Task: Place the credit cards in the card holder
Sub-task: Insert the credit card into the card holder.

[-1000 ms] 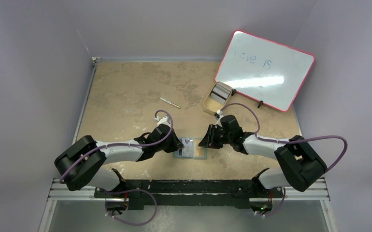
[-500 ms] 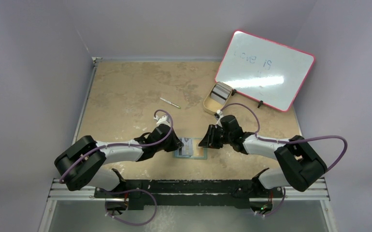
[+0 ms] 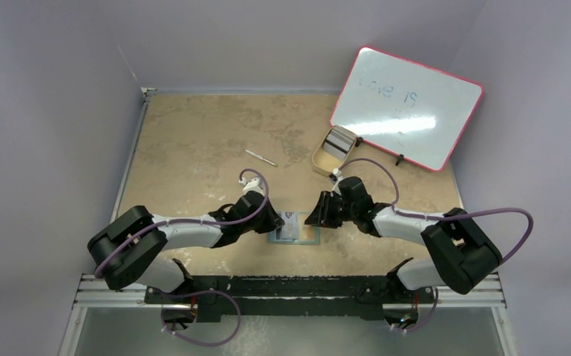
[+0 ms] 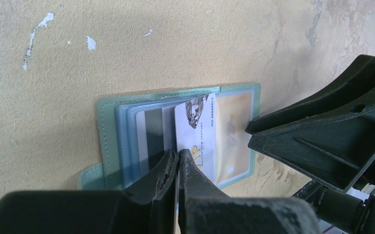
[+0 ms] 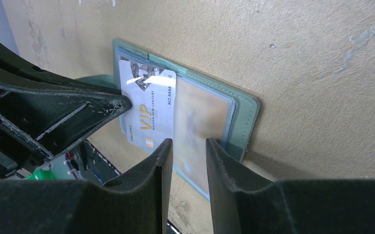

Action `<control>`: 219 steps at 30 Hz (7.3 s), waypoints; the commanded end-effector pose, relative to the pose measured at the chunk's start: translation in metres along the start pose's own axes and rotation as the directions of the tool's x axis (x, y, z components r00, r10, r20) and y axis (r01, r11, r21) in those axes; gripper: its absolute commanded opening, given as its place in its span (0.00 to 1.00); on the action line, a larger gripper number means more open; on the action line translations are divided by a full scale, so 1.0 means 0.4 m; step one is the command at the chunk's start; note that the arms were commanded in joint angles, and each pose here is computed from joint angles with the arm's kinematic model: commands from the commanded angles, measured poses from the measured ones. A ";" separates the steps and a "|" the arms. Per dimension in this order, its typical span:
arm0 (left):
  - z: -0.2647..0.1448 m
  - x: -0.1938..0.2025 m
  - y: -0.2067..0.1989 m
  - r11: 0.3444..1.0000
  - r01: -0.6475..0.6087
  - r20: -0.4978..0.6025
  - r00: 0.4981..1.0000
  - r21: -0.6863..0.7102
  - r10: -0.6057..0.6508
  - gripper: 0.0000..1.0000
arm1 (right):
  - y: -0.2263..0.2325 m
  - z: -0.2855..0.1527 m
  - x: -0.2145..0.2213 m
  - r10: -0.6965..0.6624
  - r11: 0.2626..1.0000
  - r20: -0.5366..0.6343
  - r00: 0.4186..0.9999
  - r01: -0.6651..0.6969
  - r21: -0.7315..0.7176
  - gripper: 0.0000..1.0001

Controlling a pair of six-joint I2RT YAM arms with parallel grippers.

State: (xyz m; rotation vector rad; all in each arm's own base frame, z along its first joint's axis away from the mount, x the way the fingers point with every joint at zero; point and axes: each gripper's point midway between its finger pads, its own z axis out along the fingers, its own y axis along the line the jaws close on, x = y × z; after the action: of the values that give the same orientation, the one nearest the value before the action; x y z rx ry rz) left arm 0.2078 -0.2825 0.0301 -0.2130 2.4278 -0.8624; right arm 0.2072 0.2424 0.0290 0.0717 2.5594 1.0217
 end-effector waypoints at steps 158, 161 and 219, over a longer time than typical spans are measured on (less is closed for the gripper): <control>0.022 0.043 -0.137 0.997 0.054 0.067 0.996 0.063 -0.058 0.30 | -0.034 -0.048 0.016 0.110 0.991 0.127 0.986 -0.118 0.057 0.20; 0.033 0.052 -0.142 0.996 0.055 0.049 0.997 0.069 -0.058 0.31 | -0.032 -0.047 0.017 0.110 0.992 0.124 0.986 -0.117 0.051 0.20; 0.099 0.077 -0.208 1.000 0.000 -0.043 0.999 0.015 0.000 0.37 | -0.071 -0.049 0.039 0.129 0.986 0.130 0.983 -0.142 0.092 0.24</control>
State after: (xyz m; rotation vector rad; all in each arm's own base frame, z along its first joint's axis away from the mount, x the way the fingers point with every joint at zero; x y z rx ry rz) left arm 0.2024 -0.3637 0.0307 -0.2393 2.4708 -0.8616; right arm 0.1922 0.2090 0.0208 0.3287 2.5075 0.8872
